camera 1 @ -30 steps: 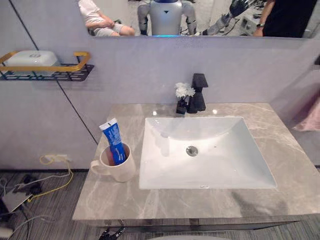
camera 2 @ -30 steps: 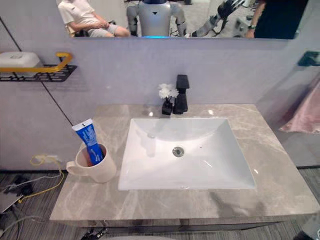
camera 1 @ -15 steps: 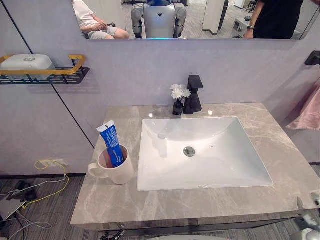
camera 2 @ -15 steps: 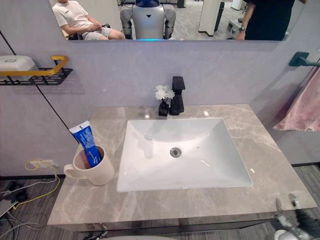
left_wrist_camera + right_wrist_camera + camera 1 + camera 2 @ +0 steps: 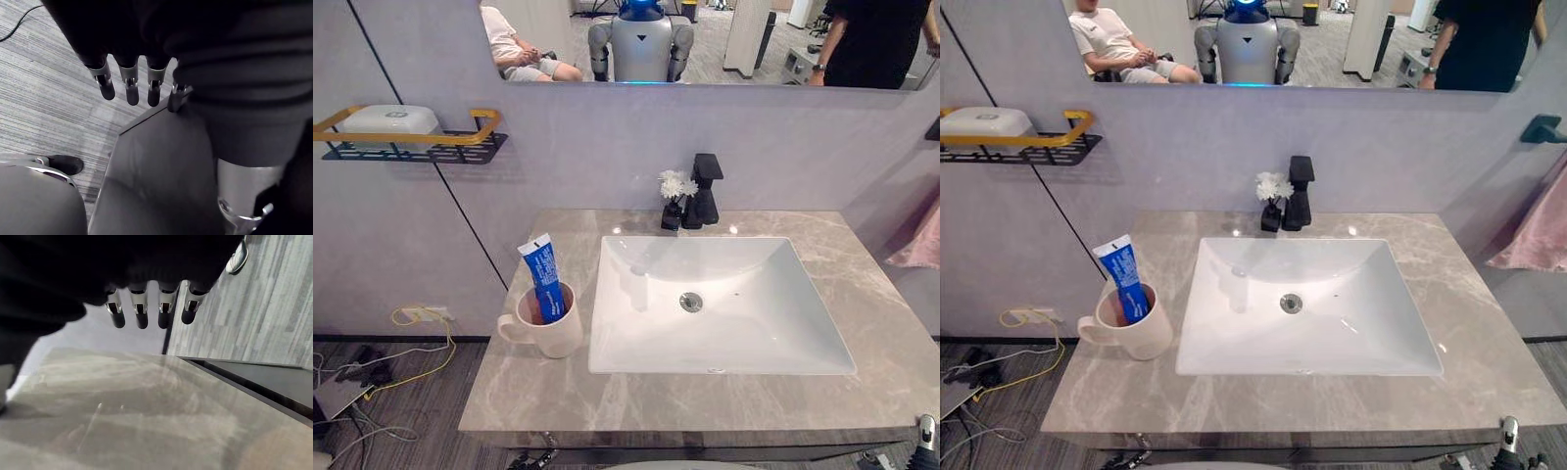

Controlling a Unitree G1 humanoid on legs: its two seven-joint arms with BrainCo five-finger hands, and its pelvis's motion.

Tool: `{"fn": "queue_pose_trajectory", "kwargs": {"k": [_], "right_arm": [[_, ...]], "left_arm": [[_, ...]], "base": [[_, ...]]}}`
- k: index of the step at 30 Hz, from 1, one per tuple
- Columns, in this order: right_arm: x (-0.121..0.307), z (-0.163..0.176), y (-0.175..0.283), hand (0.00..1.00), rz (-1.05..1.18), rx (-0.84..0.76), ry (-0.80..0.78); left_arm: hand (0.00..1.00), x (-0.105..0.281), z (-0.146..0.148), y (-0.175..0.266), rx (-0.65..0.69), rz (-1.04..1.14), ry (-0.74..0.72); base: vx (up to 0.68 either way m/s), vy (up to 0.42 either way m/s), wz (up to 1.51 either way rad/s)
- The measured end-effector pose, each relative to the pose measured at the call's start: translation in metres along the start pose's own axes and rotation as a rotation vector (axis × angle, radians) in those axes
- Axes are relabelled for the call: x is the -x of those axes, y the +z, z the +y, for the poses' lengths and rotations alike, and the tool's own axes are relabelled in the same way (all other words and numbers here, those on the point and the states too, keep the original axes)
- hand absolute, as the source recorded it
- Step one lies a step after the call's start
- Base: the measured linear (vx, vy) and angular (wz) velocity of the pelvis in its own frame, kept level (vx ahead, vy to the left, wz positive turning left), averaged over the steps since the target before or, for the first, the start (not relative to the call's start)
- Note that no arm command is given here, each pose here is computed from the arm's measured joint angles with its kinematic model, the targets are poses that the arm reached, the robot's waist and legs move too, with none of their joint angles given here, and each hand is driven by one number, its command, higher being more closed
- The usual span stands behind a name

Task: Organize washtable

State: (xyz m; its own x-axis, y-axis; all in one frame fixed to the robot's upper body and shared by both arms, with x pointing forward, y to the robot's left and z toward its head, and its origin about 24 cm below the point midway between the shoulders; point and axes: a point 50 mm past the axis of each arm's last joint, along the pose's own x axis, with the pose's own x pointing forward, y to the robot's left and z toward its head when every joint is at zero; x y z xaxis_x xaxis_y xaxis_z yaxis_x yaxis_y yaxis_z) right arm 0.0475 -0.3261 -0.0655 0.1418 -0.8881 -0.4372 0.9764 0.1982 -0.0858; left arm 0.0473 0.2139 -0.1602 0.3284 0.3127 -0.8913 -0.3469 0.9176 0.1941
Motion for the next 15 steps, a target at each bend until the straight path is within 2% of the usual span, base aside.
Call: {"fn": "queue_pose_trajectory", "kwargs": {"k": [4,9,15], "right_arm": [[0.0,-0.005,-0.004,0.0,0.01,0.003,-0.036],[0.005,-0.021,-0.042,0.0,0.183,0.033,-0.111],[0.014,-0.014,-0.065,0.0,0.28,0.069,-0.056]], "left_arm": [[0.0,0.0,0.0,-0.001,0.019,0.002,0.003],[0.0,-0.001,-0.003,-0.003,0.041,0.018,0.007],[0.0,-0.001,-0.003,-0.004,0.044,0.021,0.008]], "base": [[0.0,0.0,0.0],[-0.03,-0.016,-0.09],[-0.03,-0.013,-0.05]]}}
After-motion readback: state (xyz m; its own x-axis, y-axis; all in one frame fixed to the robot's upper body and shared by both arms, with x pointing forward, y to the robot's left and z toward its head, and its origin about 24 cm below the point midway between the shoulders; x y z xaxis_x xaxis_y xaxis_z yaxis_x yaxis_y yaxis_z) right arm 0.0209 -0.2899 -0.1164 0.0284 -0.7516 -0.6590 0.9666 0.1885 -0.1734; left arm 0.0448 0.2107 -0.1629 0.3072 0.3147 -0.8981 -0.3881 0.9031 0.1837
